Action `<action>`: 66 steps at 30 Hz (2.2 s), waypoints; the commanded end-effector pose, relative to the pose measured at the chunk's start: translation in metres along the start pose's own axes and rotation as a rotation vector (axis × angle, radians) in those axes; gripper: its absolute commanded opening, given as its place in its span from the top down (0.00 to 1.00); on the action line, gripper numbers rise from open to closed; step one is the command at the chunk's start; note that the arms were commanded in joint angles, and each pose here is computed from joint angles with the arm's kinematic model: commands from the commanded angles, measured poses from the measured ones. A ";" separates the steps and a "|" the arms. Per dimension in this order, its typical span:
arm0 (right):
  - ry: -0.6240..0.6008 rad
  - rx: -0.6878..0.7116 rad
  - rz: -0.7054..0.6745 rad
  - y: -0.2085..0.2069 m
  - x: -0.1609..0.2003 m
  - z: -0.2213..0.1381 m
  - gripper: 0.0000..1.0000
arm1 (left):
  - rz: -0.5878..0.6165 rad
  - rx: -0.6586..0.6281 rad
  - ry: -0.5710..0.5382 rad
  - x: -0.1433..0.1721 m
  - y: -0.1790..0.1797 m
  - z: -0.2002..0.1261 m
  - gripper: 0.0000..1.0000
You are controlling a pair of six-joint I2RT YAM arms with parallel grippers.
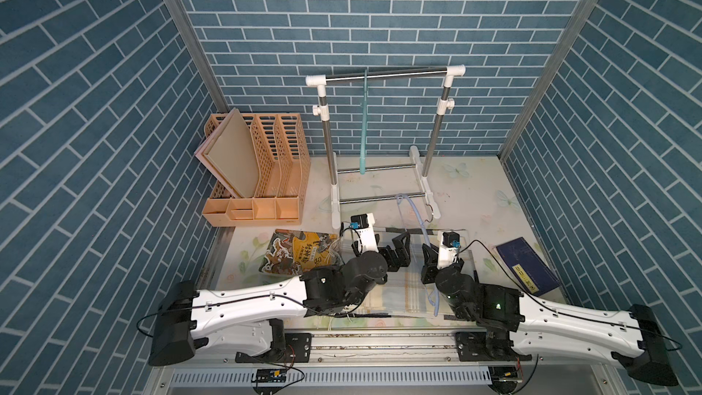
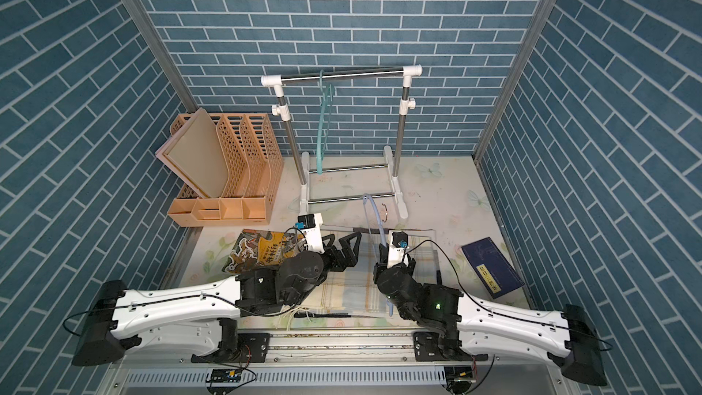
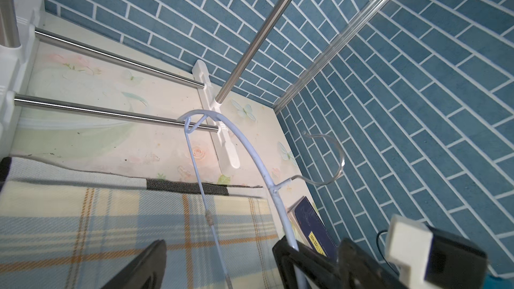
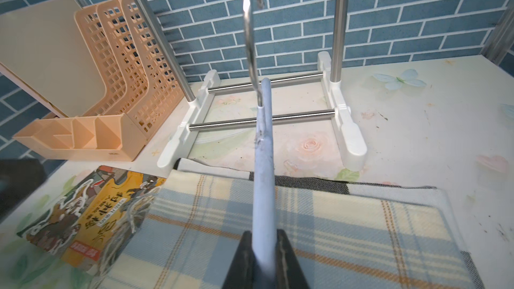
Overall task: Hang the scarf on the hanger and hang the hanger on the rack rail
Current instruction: Pick up the hanger from the clothesline.
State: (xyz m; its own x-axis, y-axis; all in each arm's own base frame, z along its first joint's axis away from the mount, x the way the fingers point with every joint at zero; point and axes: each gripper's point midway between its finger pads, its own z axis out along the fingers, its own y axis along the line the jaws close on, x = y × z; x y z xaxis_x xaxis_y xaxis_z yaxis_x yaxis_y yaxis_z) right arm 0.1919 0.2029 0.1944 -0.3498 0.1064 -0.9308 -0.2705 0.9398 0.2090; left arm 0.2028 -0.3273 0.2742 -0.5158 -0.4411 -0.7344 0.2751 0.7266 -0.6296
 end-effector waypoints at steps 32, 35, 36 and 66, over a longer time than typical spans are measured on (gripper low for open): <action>-0.059 0.020 -0.080 0.000 0.025 0.014 1.00 | 0.052 -0.322 0.179 0.009 -0.036 0.105 0.18; -0.057 0.024 -0.089 -0.001 0.027 0.014 1.00 | 0.065 -0.343 0.179 0.010 -0.035 0.109 0.21; -0.058 0.022 -0.090 0.000 0.027 0.014 1.00 | 0.067 -0.349 0.175 0.010 -0.035 0.110 0.23; 0.051 -0.091 -0.129 0.019 0.037 0.009 0.02 | 0.119 -0.261 0.156 0.009 -0.038 0.114 1.00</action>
State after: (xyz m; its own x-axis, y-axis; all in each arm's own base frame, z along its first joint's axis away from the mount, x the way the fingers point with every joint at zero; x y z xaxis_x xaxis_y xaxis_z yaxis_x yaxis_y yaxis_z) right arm 0.1901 0.2140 0.1559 -0.3160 0.0052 -0.9488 -0.3274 0.9380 0.1142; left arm 0.2765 -0.4179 0.2364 -0.6548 -0.2452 -0.7149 0.0877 0.9149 -0.3941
